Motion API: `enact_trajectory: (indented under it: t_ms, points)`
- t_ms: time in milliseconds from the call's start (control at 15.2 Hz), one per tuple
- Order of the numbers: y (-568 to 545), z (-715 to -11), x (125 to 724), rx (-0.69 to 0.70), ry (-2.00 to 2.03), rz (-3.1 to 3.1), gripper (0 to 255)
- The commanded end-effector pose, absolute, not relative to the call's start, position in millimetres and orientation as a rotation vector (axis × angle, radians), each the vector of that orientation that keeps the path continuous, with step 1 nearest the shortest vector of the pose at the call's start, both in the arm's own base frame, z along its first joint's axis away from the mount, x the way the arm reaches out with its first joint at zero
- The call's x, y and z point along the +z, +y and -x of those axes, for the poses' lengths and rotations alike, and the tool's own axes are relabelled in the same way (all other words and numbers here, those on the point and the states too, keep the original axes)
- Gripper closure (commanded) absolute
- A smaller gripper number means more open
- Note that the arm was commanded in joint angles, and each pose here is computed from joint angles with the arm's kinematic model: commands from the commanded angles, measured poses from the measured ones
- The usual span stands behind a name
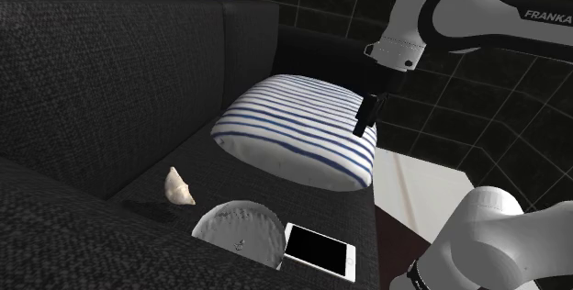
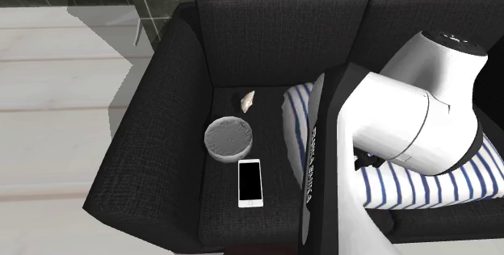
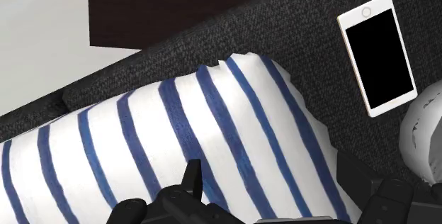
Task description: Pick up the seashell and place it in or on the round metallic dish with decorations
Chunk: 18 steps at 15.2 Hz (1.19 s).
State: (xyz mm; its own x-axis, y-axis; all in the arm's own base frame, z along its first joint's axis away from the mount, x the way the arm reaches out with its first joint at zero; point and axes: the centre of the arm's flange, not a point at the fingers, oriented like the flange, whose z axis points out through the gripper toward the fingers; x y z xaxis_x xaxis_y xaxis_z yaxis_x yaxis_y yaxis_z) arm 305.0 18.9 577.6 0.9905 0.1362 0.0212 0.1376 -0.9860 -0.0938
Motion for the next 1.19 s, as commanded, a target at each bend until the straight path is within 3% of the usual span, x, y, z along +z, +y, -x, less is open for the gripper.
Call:
enact_trajectory:
  t_ms: [0,1122]
  points:
    - [19,-305,578,-0.022,-0.21,3.039,0]
    - [212,-409,516,-0.054,-0.218,3.078,0]
